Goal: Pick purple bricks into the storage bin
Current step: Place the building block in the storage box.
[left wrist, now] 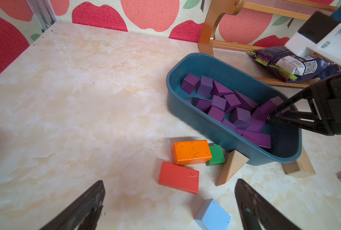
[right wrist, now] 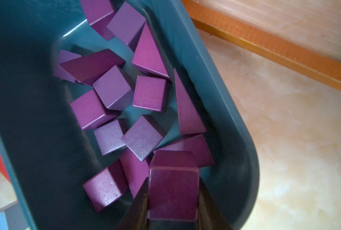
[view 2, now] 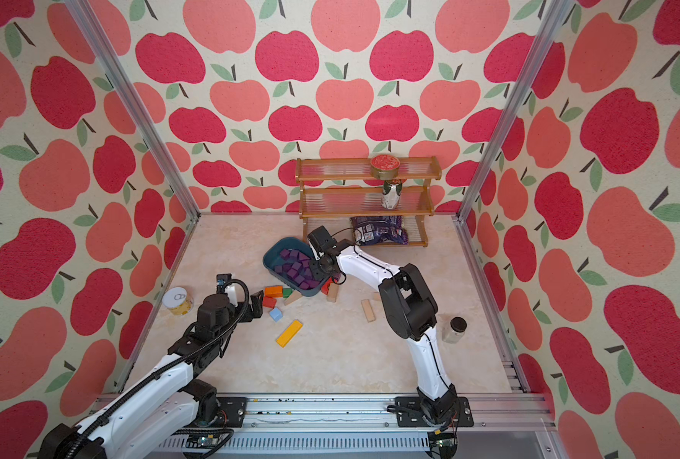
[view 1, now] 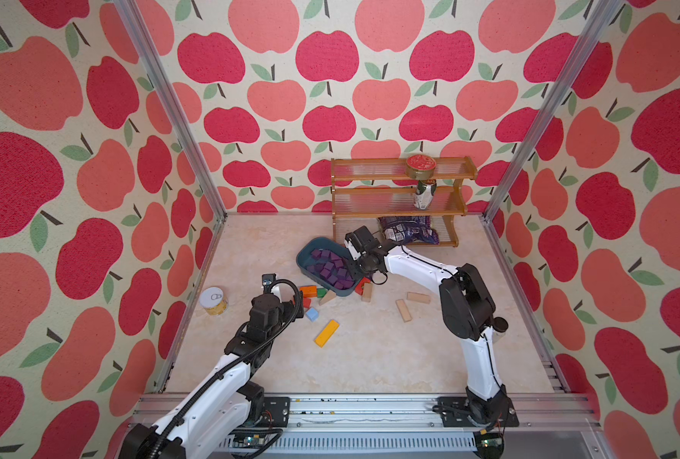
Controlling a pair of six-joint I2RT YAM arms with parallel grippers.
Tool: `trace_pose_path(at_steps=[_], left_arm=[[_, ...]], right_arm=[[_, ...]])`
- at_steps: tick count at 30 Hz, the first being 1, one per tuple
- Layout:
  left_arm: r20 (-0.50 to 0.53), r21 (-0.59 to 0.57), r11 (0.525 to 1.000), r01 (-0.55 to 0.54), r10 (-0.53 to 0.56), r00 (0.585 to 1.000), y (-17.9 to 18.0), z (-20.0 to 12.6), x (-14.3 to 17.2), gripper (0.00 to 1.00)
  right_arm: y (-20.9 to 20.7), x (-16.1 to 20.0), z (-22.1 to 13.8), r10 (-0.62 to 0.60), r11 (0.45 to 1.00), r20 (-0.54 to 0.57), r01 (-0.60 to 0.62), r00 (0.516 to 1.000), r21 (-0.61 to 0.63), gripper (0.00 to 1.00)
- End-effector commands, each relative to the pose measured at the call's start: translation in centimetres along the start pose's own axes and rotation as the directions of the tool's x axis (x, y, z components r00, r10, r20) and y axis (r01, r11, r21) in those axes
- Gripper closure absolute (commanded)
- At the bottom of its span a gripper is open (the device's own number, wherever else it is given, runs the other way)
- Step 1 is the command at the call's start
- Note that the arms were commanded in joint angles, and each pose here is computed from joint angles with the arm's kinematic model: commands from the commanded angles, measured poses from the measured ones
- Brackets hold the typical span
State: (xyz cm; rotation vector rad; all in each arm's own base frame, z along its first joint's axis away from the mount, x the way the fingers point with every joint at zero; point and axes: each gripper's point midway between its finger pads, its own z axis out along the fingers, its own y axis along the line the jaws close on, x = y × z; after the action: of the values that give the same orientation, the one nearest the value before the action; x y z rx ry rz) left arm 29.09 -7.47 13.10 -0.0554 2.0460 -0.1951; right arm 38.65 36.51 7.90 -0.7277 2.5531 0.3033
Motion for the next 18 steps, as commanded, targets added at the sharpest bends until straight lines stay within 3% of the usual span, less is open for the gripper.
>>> trace_pose_path(at_steps=[1,18], left_arm=[[-0.006,-0.022,1.0,-0.002,0.002,1.0,0.4,0.1,0.1,0.01],[-0.003,-0.025,1.0,-0.001,0.001,1.0,0.5,0.0,0.0,0.01]], right_arm=[[-0.5,0.6,0.7,-0.027,0.999,-0.039,0.028,0.999,0.042,0.79],[0.2,-0.8,2.1,-0.06,0.998,-0.067,0.061,0.996,0.018,0.79]])
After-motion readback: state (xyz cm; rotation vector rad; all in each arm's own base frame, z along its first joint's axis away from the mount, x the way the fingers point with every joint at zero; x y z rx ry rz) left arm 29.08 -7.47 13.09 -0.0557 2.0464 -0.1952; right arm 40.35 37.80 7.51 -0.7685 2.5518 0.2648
